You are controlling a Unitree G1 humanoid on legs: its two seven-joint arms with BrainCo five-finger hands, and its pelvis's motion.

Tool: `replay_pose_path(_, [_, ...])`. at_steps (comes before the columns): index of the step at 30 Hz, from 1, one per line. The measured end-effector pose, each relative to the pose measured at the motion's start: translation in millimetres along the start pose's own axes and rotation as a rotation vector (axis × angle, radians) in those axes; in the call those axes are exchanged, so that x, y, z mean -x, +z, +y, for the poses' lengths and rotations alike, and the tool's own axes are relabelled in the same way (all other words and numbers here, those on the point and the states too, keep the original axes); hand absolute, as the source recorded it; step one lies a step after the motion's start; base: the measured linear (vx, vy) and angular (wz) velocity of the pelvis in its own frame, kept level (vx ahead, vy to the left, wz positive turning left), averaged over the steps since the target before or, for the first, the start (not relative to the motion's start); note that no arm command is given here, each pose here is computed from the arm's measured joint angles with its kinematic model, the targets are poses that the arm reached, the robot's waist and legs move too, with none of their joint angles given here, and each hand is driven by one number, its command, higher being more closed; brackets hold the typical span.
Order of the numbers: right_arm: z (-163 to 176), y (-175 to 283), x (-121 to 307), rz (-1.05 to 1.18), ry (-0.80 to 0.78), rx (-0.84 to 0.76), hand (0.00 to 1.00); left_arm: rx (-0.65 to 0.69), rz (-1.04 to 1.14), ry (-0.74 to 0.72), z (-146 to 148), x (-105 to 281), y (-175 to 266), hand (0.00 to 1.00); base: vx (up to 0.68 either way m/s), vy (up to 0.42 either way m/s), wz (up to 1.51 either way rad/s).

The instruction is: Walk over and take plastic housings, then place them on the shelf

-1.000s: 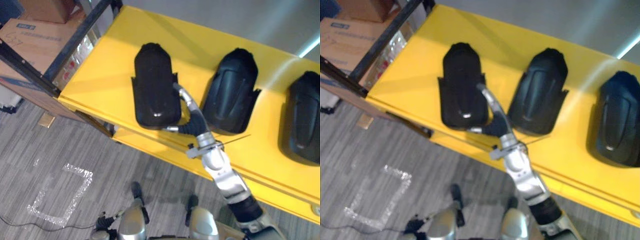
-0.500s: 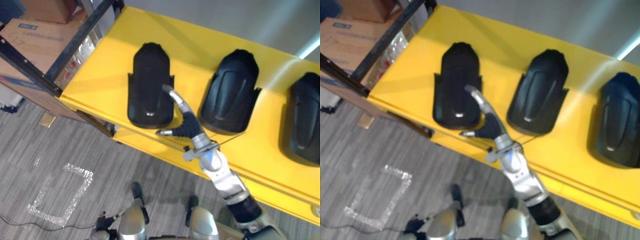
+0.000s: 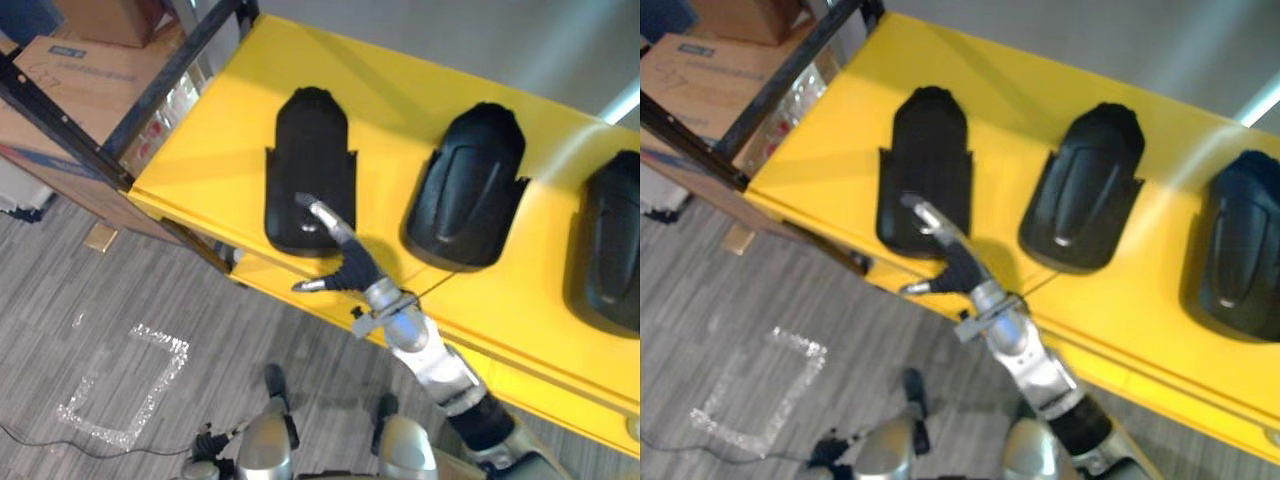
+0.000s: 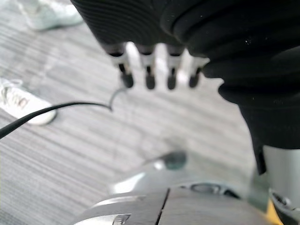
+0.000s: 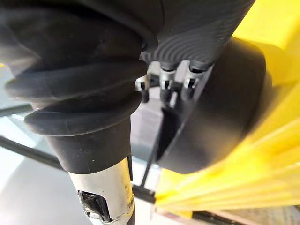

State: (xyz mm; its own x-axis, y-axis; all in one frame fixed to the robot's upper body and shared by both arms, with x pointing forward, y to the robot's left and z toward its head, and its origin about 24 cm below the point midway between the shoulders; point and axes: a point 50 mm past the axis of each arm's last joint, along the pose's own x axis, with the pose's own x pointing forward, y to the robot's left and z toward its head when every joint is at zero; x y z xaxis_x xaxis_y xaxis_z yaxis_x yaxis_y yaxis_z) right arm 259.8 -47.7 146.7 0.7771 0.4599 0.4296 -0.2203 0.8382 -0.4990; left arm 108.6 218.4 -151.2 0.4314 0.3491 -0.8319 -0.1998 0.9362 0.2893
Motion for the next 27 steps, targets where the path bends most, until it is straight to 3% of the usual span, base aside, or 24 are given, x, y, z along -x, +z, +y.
replay_pose_path(6, [-25.4,8.5,-0.5,-0.102,-0.315,0.062,0.00,-0.002,-0.001,0.002,0.0,0.0,0.0,0.00,0.00,0.000,0.00])
replay_pose_path(10, [-34.2,15.9,0.5,-0.172,-0.416,0.059,0.00,-0.005,0.000,0.006,0.1,0.1,-0.2,0.00,0.00,0.000,-0.02])
replay_pose_path(17, [-37.4,26.5,1.3,-0.233,-0.431,0.041,0.00,-0.008,0.001,0.005,0.0,0.2,-0.7,0.00,0.00,0.000,-0.02])
replay_pose_path(27, [-33.1,10.9,-0.2,-0.081,-0.350,0.045,0.00,-0.011,0.006,0.008,0.2,0.4,-2.3,0.00,0.00,0.001,-0.02])
